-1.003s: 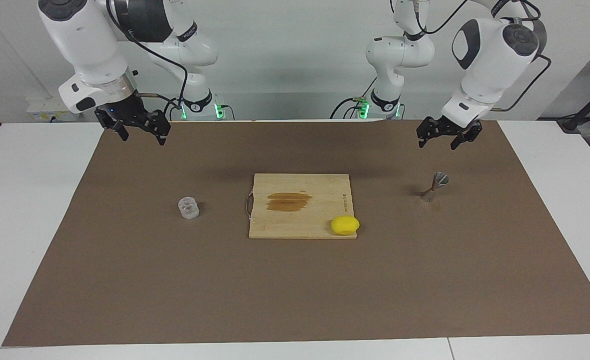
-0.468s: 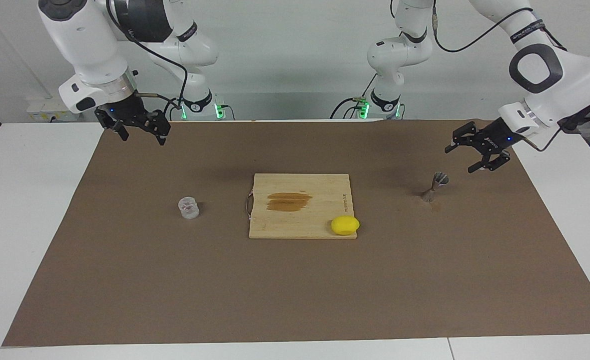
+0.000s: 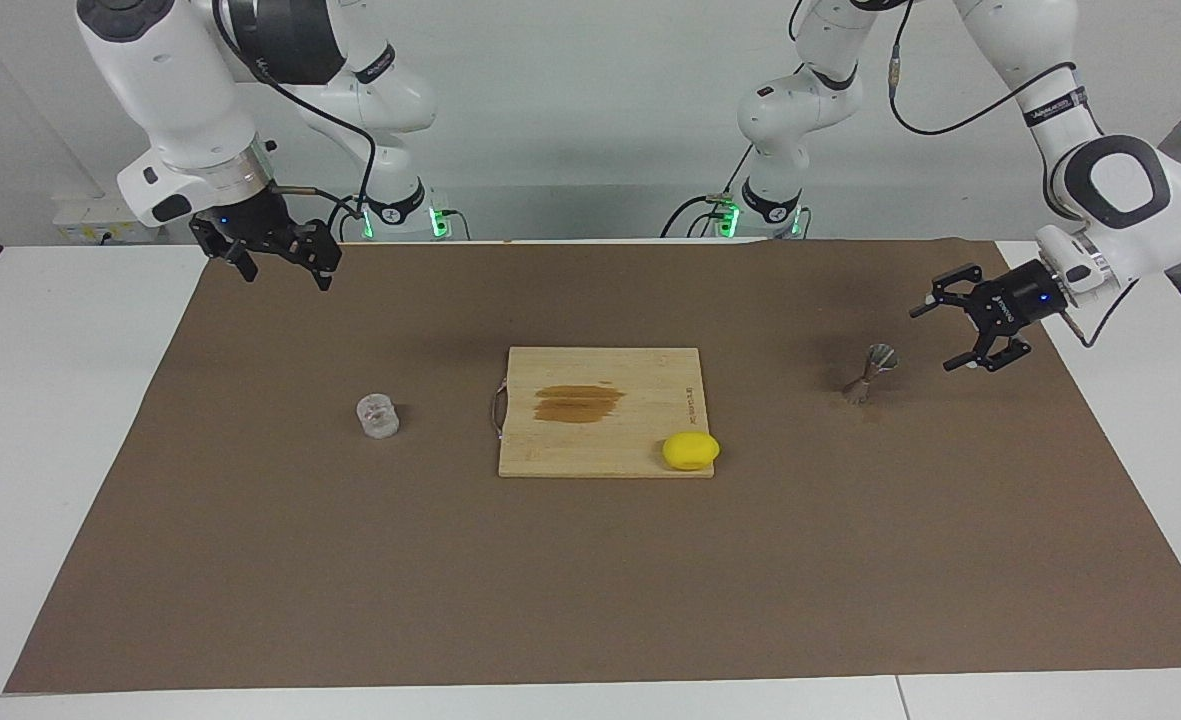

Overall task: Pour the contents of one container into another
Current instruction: 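Open the left gripper and position it around the metal cup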

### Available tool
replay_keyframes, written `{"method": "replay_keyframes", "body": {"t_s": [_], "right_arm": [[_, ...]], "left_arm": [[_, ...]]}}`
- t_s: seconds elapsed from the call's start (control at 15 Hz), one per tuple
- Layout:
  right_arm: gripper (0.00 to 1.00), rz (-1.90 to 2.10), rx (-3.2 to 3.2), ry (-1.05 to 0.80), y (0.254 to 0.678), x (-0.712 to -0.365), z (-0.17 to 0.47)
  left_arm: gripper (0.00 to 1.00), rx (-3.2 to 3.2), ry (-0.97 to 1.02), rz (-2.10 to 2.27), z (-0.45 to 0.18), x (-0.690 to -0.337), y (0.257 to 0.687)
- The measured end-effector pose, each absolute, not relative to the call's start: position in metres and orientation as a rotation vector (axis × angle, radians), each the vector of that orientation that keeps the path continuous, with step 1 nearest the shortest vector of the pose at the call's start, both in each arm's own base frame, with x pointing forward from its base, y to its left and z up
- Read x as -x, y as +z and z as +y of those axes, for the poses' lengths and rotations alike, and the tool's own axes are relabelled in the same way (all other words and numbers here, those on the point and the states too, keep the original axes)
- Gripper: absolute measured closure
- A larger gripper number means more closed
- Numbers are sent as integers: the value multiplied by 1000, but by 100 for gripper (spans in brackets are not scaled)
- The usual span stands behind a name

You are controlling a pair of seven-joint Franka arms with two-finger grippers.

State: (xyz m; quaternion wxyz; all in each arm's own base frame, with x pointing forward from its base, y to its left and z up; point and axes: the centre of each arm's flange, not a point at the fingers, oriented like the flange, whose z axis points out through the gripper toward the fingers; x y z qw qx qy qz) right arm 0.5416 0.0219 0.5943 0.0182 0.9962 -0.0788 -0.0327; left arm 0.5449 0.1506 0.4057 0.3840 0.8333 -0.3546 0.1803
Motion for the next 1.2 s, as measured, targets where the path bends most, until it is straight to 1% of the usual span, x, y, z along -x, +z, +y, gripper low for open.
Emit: {"method": "replay_keyframes", "body": {"t_s": [0.27, 0.53, 0.8, 0.94, 1.2], "right_arm": [[0, -245, -3094, -102, 594, -542, 22], [0, -245, -3094, -102, 594, -542, 22], [0, -245, -3094, -102, 594, -542, 22], [0, -245, -3094, -102, 594, -542, 22], [0, -245, -3094, -102, 594, -542, 22]], "left_arm": [[0, -1942, 546, -937, 168, -536, 367], [0, -1781, 713, -1059, 158, -526, 336], [0, -1629, 836, -1046, 149, -511, 309], [0, -1578, 898, -1040, 148, -511, 290], [0, -1538, 1028, -1044, 151, -515, 277]]}}
